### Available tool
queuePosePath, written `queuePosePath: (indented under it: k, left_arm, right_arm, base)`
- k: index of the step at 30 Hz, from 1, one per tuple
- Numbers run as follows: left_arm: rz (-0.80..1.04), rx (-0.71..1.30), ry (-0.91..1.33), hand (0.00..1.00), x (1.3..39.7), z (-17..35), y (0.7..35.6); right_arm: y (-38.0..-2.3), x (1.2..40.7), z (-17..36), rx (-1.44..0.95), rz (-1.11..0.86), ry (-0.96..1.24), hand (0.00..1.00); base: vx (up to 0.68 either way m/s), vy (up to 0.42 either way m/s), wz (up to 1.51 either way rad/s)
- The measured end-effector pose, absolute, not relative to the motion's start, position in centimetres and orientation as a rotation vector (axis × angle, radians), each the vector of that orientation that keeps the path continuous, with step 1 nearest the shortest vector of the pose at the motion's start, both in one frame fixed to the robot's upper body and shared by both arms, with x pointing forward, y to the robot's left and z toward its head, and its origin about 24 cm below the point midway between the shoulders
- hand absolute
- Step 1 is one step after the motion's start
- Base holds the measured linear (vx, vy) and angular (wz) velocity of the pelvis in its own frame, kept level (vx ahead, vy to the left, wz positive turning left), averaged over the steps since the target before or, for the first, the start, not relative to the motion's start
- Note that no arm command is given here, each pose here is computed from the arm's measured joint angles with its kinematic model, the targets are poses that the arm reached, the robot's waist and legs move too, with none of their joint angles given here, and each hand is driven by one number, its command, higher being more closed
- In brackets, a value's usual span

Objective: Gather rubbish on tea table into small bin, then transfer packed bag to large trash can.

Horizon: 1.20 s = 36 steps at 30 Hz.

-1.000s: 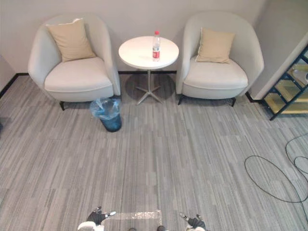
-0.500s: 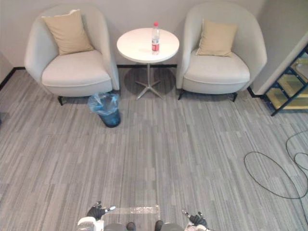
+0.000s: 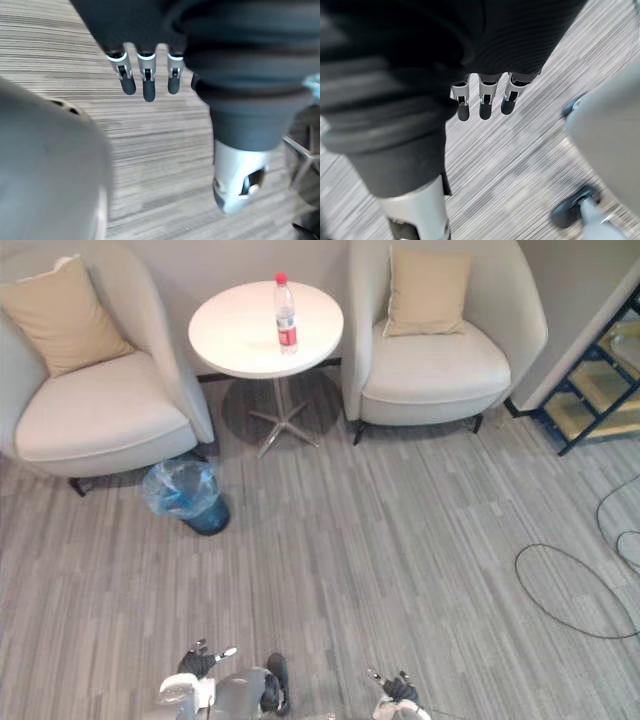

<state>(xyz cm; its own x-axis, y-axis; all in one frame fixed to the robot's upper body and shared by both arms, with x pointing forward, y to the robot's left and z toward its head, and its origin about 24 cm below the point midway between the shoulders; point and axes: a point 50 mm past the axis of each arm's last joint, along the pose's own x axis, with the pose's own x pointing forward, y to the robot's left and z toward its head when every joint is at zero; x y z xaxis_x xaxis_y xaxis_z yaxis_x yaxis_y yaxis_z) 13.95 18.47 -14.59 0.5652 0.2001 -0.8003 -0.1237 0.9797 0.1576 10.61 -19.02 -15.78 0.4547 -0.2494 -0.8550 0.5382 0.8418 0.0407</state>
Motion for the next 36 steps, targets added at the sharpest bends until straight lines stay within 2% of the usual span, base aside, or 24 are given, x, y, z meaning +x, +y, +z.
queuePosePath:
  k: [7,11,15,22,27,32,36]
  left_arm:
    - [0.158,0.025,0.973,0.0,14.4,-14.9,16.1]
    - [0.177,0.019,0.995,0.0,13.6,-15.2,16.5]
    - [0.18,-0.058,1.012,0.0,13.4,-15.4,14.7]
    - [0.235,-0.094,0.924,0.0,15.0,-14.4,15.6]
    - [0.19,-0.067,0.907,0.0,15.5,-14.2,15.1]
    - [0.169,-0.013,0.929,0.0,15.3,-14.4,15.9]
    - [0.125,0.03,0.956,0.0,14.9,-14.7,15.7]
  right_arm:
    - [-20.0,11.3,-15.1,0.282,-0.495,0.933,0.0]
    - [-19.8,10.7,-15.4,0.293,-0.5,0.956,0.0]
    - [-20.9,11.8,-15.0,0.27,-0.507,0.929,0.0]
    - [-20.2,11.3,-15.2,0.228,-0.452,0.96,0.0]
    - [-20.5,11.2,-15.3,0.227,-0.46,0.965,0.0]
    - [-18.9,10.9,-15.8,0.261,-0.439,1.001,0.0]
    - [-19.4,11.2,-15.5,0.26,-0.444,0.976,0.0]
  base:
    - [0.37,0.012,0.18]
    - [0.42,-0.241,0.55]
    - [0.39,-0.241,0.33]
    - [0.28,-0.157,0.03]
    - [0.42,0.112,-0.3]
    - [0.46,0.152,-0.31]
    - [0.43,0.148,-0.11]
